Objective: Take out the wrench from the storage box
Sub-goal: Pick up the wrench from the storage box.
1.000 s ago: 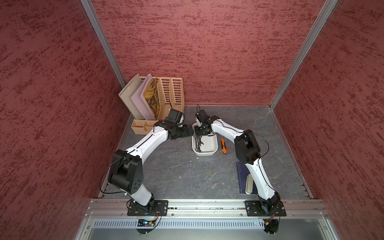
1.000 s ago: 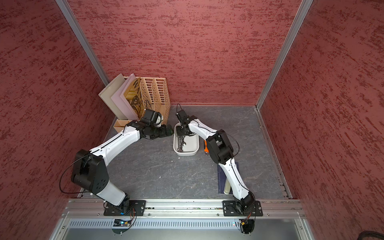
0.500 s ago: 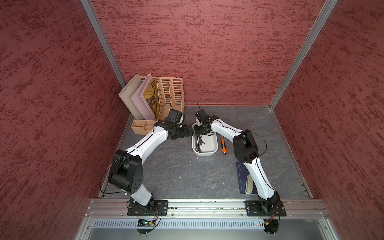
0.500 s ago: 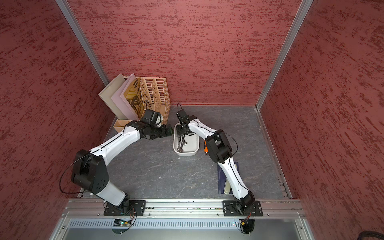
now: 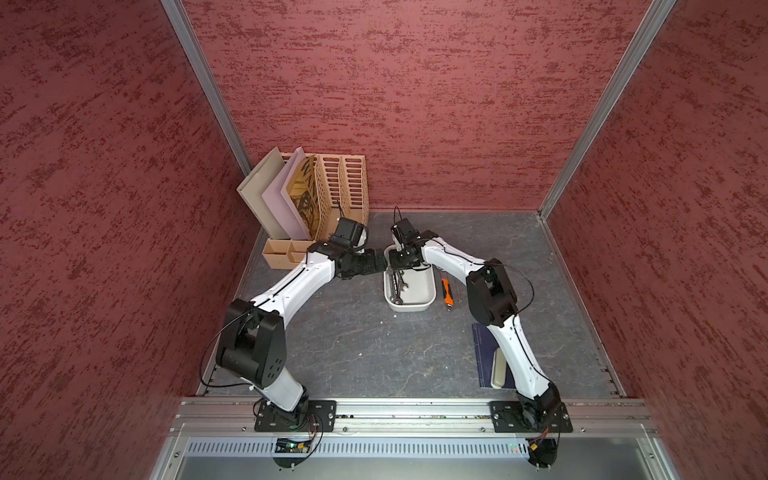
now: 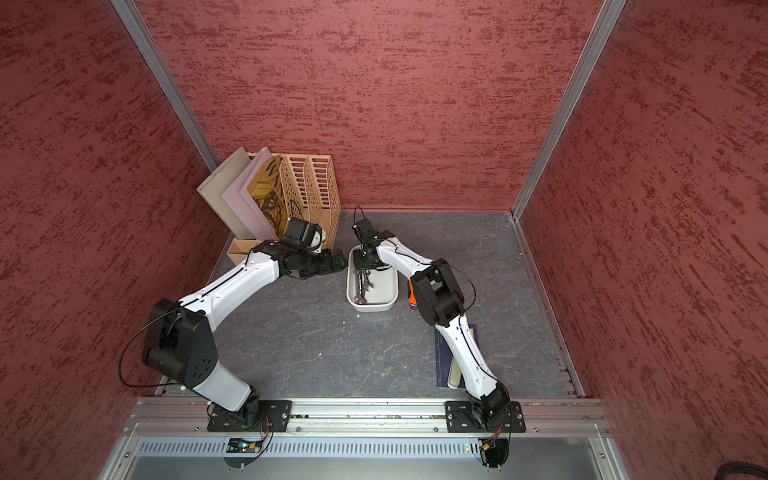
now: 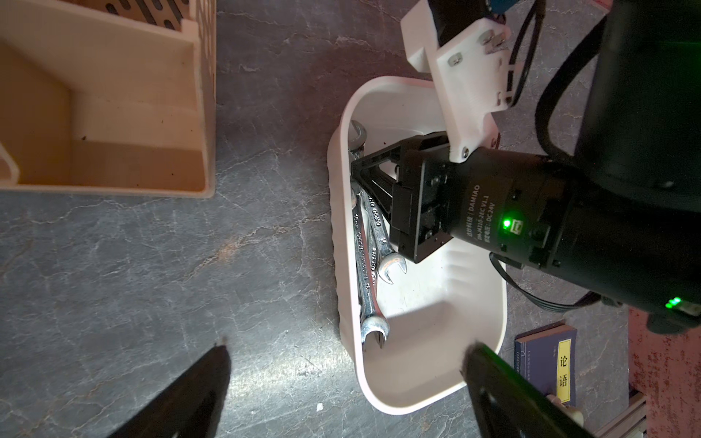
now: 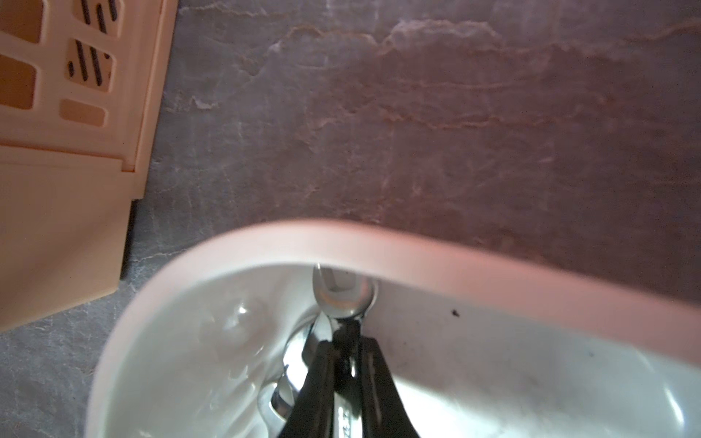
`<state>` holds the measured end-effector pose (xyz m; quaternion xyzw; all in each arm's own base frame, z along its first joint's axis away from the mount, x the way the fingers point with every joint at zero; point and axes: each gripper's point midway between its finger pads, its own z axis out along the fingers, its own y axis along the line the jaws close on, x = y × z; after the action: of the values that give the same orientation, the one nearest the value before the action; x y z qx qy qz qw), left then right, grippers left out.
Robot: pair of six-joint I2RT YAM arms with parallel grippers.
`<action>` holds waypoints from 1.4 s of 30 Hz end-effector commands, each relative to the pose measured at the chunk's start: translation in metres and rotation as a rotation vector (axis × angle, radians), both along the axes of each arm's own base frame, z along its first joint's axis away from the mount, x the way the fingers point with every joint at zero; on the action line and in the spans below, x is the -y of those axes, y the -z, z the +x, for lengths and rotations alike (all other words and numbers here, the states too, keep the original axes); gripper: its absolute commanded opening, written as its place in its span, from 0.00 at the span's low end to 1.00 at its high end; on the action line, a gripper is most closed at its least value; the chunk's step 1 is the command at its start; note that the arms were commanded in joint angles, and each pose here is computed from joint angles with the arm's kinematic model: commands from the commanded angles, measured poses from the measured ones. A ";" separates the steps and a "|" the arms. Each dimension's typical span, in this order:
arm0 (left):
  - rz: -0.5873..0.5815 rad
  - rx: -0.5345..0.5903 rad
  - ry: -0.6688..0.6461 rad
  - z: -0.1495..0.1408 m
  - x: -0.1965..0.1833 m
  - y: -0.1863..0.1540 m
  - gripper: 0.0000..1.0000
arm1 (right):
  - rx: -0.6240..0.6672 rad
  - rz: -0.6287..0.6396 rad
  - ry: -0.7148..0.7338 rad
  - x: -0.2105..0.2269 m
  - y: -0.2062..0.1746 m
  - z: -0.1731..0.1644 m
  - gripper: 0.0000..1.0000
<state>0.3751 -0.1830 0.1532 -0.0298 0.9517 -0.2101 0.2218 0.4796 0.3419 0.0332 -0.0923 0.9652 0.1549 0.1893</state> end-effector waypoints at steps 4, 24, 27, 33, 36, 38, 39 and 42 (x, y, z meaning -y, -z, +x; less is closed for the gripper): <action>-0.015 0.025 0.017 0.002 0.001 -0.006 1.00 | -0.007 0.023 0.035 0.002 -0.008 0.000 0.00; -0.031 0.045 0.028 -0.001 0.004 -0.015 1.00 | 0.008 0.137 0.066 -0.006 -0.052 -0.007 0.00; -0.027 0.054 0.026 -0.001 0.003 -0.017 1.00 | 0.049 0.158 0.053 -0.005 -0.079 -0.008 0.00; -0.013 0.076 0.033 -0.001 0.005 -0.024 1.00 | 0.127 0.191 0.032 0.005 -0.130 -0.016 0.00; -0.005 0.086 0.042 -0.001 0.009 -0.029 1.00 | 0.159 0.193 0.036 0.022 -0.148 -0.023 0.00; -0.002 0.093 0.048 -0.001 0.012 -0.033 1.00 | 0.185 0.185 0.047 0.040 -0.157 -0.026 0.00; 0.000 0.098 0.052 0.000 0.013 -0.035 1.00 | 0.194 0.174 0.052 0.052 -0.160 -0.029 0.00; -0.001 0.106 0.062 0.000 0.019 -0.040 1.00 | 0.210 0.139 0.089 0.096 -0.158 -0.035 0.00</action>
<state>0.3702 -0.1979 0.1720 -0.0019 0.9462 -0.2179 0.2392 0.4390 0.2830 0.1868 -0.0595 0.9324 0.2222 0.2788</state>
